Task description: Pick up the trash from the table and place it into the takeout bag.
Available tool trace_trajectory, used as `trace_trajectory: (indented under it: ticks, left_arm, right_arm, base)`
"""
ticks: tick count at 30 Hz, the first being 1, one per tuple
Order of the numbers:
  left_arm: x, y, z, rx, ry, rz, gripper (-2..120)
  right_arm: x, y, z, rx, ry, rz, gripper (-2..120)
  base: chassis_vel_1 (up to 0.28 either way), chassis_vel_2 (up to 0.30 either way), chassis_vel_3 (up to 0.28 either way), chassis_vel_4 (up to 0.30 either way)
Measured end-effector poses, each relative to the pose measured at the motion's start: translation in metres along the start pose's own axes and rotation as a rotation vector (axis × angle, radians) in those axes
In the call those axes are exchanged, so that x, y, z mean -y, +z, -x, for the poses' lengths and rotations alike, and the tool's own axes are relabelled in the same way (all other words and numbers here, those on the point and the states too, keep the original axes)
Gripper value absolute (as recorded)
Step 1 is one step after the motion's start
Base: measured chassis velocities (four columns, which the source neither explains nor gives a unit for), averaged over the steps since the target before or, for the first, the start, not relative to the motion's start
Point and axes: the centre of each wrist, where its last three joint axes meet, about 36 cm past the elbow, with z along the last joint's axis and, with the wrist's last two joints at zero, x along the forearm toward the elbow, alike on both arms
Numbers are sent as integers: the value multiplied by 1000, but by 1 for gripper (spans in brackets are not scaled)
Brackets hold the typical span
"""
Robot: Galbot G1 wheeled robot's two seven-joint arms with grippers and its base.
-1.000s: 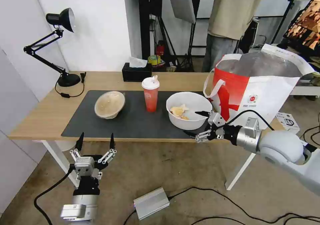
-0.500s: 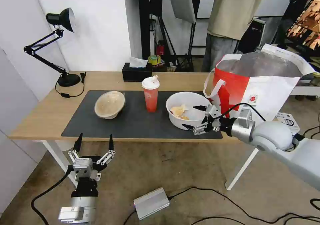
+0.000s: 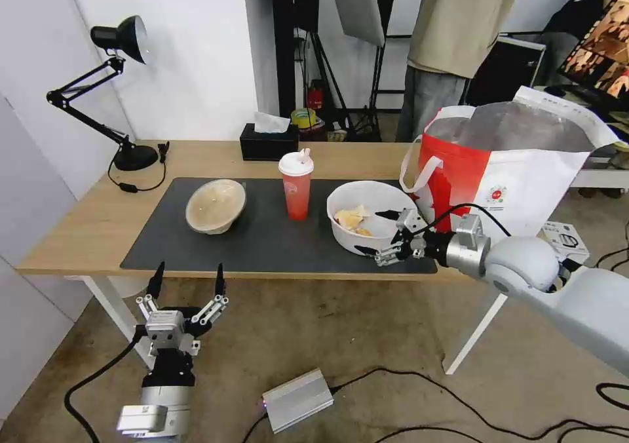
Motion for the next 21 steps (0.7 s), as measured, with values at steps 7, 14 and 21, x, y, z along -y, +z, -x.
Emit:
trace_trajectory:
  ticks: [7,14,21]
  left_arm:
    - [-1,2,-1,-3,-2,0,100]
    - [0,2,-1,-4,-1,-2,100]
    - [0,3,-1,-6,0,-2,100]
  right_arm:
    - [4,9,8,-23,5,0,100]
    - [11,17,7,-43,17,-11,100]
    - [18,20,13,-49,31,-21,100]
  base:
    - [0,0,0,0]
    - [0,0,0,0]
    - [0,0,0,0]
